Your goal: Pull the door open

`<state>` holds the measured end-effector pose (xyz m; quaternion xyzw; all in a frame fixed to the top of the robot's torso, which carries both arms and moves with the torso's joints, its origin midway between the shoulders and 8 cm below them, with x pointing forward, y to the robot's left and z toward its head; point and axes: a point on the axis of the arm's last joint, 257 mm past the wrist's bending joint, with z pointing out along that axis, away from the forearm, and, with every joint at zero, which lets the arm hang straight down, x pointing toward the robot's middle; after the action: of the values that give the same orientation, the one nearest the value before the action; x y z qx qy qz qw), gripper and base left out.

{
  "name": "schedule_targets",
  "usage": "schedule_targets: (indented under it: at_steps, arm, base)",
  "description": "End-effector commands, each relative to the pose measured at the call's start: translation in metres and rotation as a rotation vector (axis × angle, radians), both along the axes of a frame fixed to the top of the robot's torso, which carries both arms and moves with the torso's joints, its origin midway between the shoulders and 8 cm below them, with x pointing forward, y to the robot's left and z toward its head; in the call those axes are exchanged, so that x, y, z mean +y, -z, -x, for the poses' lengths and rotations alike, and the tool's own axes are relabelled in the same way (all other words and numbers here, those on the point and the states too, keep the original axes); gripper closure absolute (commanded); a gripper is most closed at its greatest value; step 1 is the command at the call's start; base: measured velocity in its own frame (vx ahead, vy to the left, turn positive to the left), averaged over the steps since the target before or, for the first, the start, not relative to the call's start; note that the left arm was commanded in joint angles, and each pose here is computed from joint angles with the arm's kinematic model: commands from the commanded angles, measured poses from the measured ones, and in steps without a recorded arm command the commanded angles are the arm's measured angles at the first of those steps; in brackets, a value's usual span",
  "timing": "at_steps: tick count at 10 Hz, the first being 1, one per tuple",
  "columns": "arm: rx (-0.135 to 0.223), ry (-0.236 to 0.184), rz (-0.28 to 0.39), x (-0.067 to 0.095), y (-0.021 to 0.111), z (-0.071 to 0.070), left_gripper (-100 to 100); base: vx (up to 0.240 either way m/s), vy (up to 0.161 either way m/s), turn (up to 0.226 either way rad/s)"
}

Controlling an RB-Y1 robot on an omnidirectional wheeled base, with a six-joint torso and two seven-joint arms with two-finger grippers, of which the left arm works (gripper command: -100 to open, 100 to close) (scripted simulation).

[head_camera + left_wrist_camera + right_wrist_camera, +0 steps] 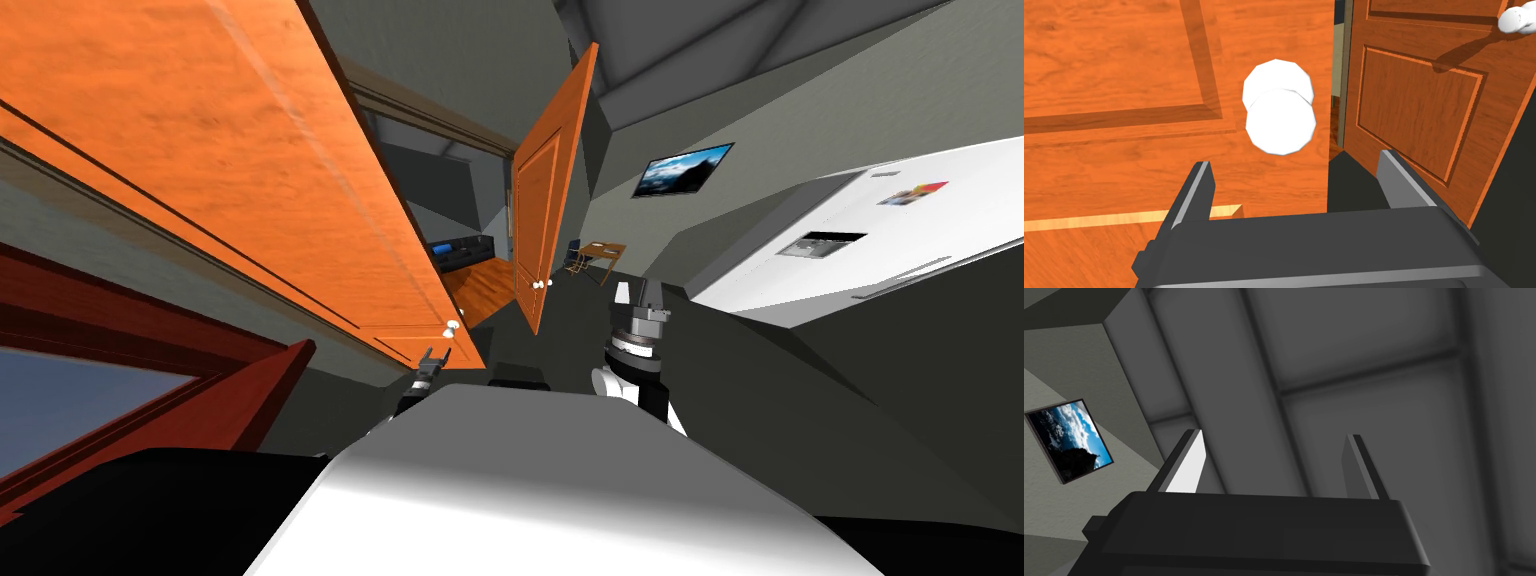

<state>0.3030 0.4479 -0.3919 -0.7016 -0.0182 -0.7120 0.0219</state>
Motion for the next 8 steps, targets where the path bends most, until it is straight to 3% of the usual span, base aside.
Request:
schedule_targets:
  at_steps: [1, 3, 4, 5, 8]
  arm:
    - [-0.001, -0.011, -0.003, 0.0000, 0.0001, -0.0075, -100]
    - [-0.003, -0.022, -0.005, 0.0000, -0.0001, -0.0155, -100]
    - [-0.003, -0.018, -0.004, -0.0001, 0.0007, -0.0127, -100]
    - [-0.003, -0.018, -0.004, -0.0001, 0.0007, -0.0127, 100]
    - [-0.003, -0.018, -0.004, -0.0001, 0.0007, -0.0127, 100]
  base:
    - [0.196, 0.050, -0.064]
    - [0.264, 0.052, -0.056]
    - [0.141, 0.021, -0.013]
    - [-0.020, -0.003, 0.002]
    - [-0.037, -0.005, -0.004]
